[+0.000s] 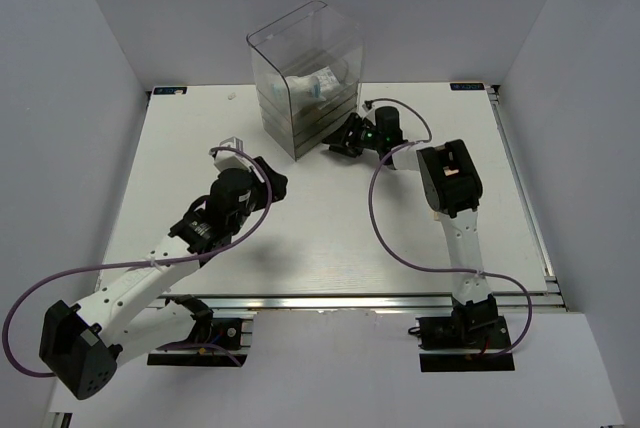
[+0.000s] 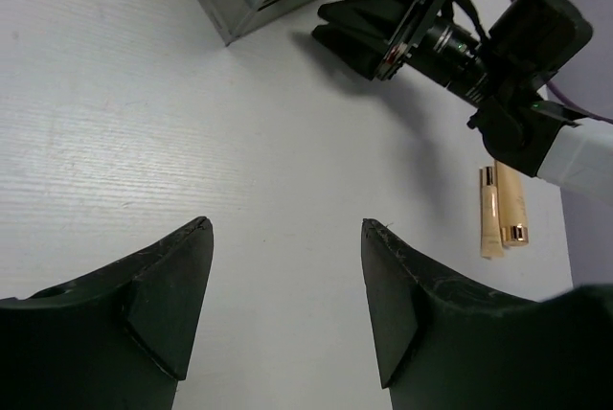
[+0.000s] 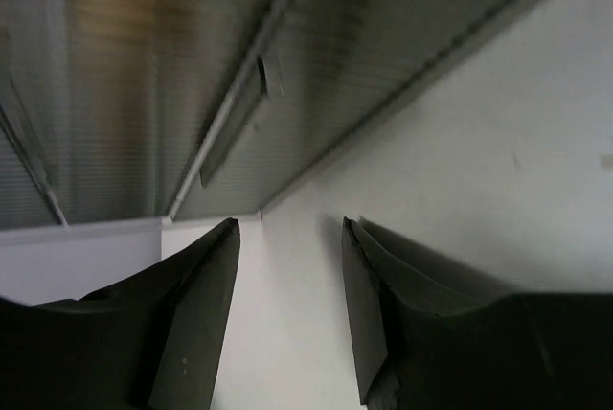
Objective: Organize the makeup
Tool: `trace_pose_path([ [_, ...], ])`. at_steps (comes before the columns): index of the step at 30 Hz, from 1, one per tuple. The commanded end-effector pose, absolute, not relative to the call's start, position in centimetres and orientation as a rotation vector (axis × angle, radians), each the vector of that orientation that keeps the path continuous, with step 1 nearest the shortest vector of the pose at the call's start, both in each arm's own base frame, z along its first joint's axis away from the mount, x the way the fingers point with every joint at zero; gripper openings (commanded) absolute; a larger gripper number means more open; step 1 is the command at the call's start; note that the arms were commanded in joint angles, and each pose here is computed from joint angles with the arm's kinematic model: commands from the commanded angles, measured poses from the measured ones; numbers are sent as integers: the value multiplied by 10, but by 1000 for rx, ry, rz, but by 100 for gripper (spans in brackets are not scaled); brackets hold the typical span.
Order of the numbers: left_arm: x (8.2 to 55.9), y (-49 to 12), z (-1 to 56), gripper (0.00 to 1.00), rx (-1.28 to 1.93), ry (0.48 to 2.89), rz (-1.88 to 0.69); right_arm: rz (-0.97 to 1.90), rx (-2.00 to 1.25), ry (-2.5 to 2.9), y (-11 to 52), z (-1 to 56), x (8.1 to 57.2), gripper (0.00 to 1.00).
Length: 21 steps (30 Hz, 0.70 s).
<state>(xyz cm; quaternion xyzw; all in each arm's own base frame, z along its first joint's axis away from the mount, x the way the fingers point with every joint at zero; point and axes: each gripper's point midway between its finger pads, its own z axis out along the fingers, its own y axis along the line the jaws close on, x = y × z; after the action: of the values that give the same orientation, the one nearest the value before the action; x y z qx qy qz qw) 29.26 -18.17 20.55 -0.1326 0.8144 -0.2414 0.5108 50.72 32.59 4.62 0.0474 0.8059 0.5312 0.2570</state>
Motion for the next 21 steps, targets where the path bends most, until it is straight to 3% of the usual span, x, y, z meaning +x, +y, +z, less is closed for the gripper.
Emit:
trace_pose_path([
  [1, 289, -168, 204, 73, -391, 1972, -529, 1460, 110, 2036, 333, 90, 540, 53],
  [14, 288, -167, 202, 73, -388, 2019, -487, 1446, 199, 2009, 342, 82, 565, 46],
  [21, 289, -167, 201, 73, -391, 2026, -481, 1449, 198, 1999, 342, 78, 568, 22],
])
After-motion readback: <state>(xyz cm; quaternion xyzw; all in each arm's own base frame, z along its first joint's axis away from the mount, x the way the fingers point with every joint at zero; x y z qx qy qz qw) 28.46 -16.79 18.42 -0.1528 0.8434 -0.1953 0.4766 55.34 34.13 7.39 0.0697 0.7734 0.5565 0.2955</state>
